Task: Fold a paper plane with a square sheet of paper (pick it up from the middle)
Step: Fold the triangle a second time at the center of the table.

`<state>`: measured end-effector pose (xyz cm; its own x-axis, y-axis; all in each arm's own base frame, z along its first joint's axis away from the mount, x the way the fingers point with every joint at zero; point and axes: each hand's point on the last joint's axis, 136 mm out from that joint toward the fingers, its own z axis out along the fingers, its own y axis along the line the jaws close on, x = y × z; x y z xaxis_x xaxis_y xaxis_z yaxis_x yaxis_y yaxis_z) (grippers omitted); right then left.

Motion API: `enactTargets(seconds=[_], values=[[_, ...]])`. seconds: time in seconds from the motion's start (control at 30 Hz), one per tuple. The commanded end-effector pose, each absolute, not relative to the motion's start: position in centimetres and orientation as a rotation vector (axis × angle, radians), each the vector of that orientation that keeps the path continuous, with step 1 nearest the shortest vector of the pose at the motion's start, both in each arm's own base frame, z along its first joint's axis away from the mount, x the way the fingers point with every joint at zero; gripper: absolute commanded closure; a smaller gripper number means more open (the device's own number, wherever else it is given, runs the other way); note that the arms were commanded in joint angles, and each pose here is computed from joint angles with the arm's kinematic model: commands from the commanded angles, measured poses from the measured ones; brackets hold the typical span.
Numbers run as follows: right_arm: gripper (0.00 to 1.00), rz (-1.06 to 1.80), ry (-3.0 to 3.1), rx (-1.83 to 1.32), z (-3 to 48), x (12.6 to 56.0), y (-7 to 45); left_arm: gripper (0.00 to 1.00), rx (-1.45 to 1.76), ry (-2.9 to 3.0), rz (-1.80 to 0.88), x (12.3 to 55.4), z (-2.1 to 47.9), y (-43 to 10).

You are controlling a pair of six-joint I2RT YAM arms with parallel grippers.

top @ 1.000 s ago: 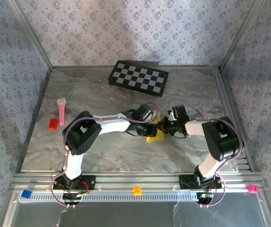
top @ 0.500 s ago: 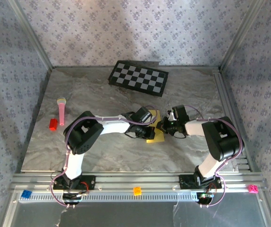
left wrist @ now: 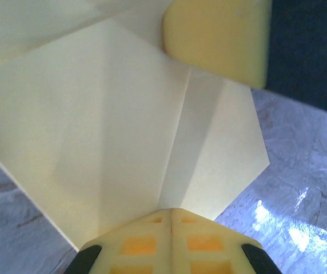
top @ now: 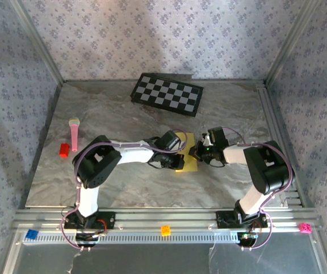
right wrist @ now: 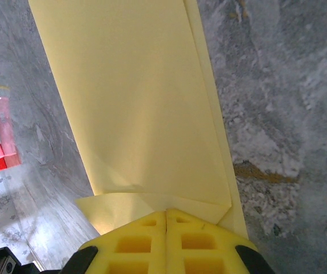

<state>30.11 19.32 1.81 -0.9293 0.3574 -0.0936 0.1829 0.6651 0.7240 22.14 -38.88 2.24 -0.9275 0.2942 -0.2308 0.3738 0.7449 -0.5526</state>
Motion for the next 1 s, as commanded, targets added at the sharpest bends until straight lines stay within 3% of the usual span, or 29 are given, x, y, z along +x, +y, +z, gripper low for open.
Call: enactTargets(seconds=[0.0, 0.53, 0.77, 0.97], values=[[1.0, 0.964, 2.792, 0.544, -1.9, 27.5, 17.1, 0.99, 0.535, 2.864, -0.861, 21.1, 1.7, -36.9], [1.0, 0.978, 2.795, 0.538, -2.1, 27.5, 17.3, 0.97, 0.429, 2.894, -0.846, 19.7, 1.1, -34.2], [1.0, 0.975, 2.787, 0.54, -1.8, 27.6, 17.3, 0.98, 0.421, 2.743, -0.969, 21.7, 5.7, -35.8], [1.0, 0.98, 2.788, 0.537, -1.8, 27.6, 17.4, 0.99, 0.378, 2.726, -1.006, 24.6, 6.0, -37.0]])
